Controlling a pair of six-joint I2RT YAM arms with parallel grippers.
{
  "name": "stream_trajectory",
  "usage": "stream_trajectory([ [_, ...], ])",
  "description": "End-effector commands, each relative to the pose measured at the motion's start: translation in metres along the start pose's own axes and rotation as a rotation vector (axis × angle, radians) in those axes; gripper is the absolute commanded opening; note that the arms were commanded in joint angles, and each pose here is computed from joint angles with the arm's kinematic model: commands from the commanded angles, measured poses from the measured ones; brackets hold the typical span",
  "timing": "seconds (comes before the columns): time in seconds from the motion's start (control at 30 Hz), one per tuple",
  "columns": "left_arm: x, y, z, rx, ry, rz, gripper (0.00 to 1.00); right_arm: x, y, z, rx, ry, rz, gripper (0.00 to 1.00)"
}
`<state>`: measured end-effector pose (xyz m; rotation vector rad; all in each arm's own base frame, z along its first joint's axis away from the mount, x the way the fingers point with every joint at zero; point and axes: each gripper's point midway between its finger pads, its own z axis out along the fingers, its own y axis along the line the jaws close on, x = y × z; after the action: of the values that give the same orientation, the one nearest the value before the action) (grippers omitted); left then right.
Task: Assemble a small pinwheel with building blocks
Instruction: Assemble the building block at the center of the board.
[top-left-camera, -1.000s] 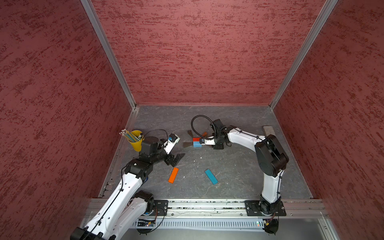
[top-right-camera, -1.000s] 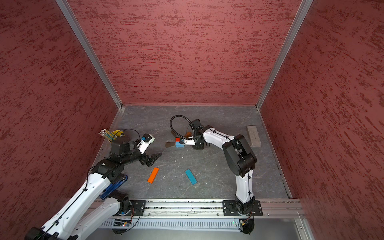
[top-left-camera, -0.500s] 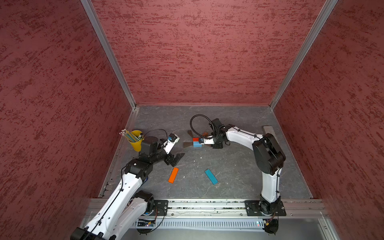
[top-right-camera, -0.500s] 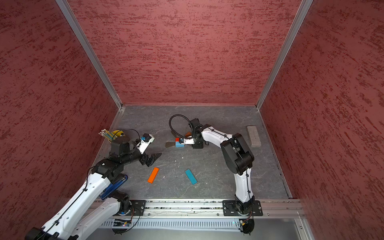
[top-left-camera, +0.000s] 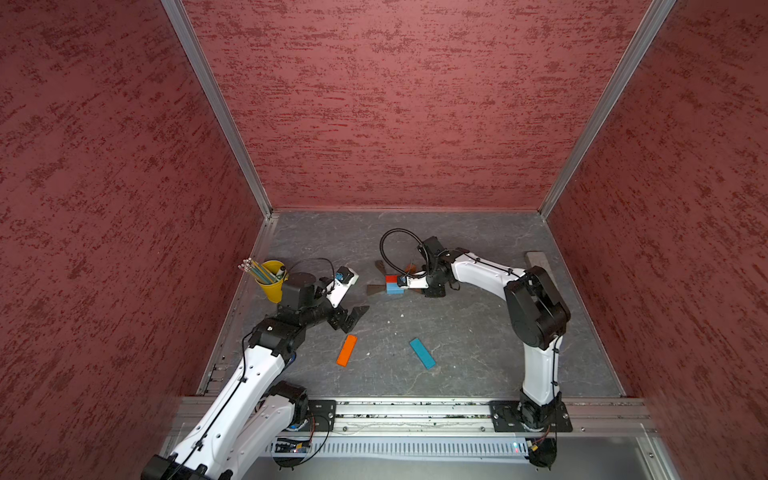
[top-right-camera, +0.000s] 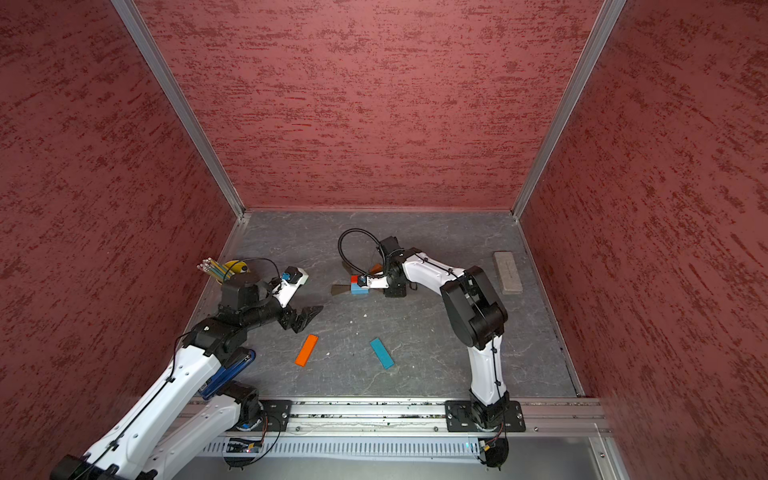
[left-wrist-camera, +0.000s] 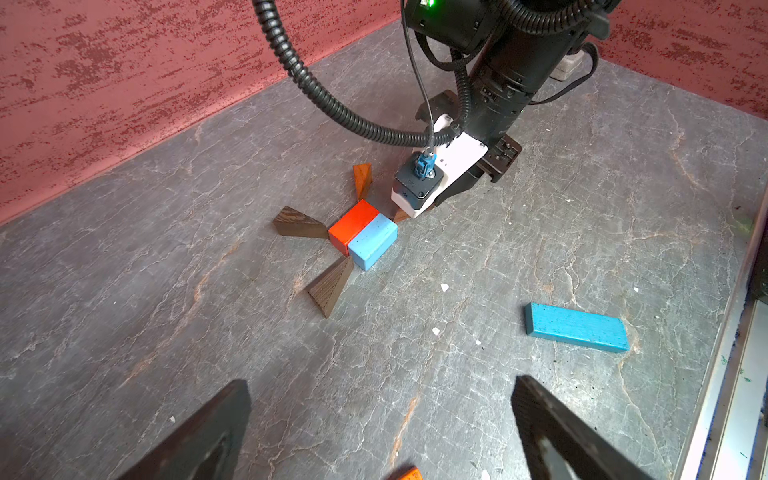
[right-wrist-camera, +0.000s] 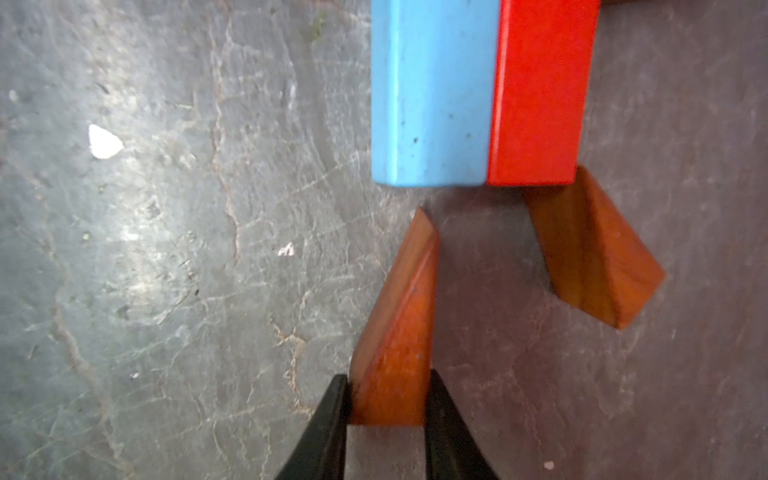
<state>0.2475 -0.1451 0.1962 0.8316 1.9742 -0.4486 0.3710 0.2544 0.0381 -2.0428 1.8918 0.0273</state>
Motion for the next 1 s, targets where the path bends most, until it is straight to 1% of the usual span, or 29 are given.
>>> stream_trajectory([
  [0.0,-0.0104,0.0031,-0.0034,-0.013,-0.031,0.005,1.00,-0.0042,0.0017,0.0007,-0.035,-0.024,-0.049,0.31],
  [0.67,-0.0104,0.0042,-0.0035,-0.017,-0.029,0.004,1.00,-0.0057,0.0046,0.0051,-0.054,-0.018,-0.057,0.32],
  [0.97,-0.0102,0.0041,-0.0035,-0.016,-0.029,0.002,1.00,-0.0055,0.0042,0.0075,-0.055,-0.015,-0.055,0.34],
])
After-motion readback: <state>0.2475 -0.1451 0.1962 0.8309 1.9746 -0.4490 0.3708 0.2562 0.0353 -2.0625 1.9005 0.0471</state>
